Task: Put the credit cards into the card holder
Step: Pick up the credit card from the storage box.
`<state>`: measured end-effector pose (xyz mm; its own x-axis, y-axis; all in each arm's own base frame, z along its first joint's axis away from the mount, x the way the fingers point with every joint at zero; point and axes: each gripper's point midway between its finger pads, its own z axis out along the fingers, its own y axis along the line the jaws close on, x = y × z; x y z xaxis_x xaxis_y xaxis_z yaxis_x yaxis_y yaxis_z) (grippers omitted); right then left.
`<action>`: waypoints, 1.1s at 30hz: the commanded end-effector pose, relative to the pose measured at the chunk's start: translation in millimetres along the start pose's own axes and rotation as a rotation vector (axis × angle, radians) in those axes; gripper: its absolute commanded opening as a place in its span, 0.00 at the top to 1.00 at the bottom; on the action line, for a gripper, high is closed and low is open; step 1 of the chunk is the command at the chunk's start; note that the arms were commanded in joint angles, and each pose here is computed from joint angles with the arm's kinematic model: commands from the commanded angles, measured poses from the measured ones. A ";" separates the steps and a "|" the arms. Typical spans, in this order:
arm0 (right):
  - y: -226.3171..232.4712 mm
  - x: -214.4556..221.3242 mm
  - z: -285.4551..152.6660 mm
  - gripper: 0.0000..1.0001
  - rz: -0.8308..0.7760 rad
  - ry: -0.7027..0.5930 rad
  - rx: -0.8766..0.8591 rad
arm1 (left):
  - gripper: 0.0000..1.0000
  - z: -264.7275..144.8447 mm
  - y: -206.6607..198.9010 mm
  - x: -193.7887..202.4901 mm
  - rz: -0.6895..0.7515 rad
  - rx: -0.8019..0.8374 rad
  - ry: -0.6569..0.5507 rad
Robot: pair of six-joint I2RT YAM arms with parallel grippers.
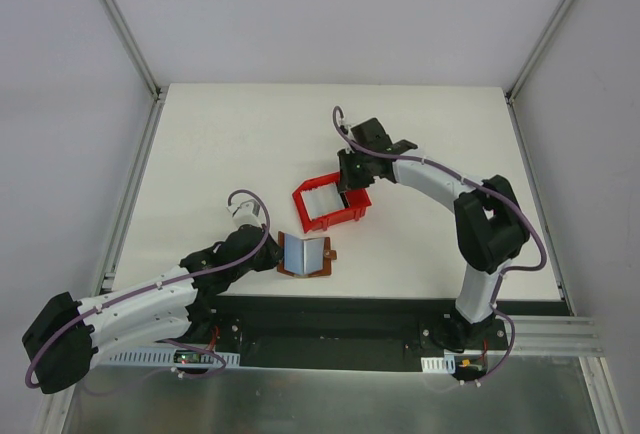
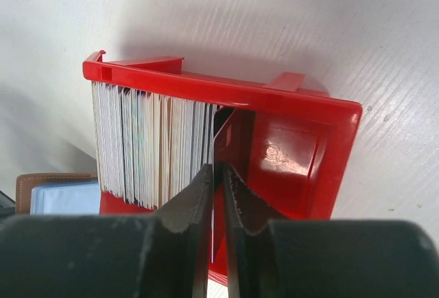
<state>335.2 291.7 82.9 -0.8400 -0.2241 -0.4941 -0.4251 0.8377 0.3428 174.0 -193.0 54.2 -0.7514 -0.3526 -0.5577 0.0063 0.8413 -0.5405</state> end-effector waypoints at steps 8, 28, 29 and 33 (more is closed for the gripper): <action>2.2 -27.2 -29.7 1.00 -0.023 -0.077 0.042 | 1.00 2.3 2.6 2.9 0.016 -0.001 -0.005; 36.4 -36.3 -112.9 1.00 -0.031 -0.309 -0.086 | 1.00 6.3 3.2 14.4 0.019 0.044 0.012; 39.2 -28.8 -117.9 1.00 -0.021 -0.315 -0.107 | 1.00 5.9 1.1 14.1 0.030 0.051 0.014; 45.6 1.2 -124.8 1.00 0.018 -0.300 -0.141 | 1.00 5.7 -5.9 16.2 0.064 0.063 0.027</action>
<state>296.7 257.7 177.5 -0.7221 -0.1102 -0.6829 -0.4593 0.8147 0.3541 167.2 -194.5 38.0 -0.7610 -0.3271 -0.5603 0.0365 0.8407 -0.5403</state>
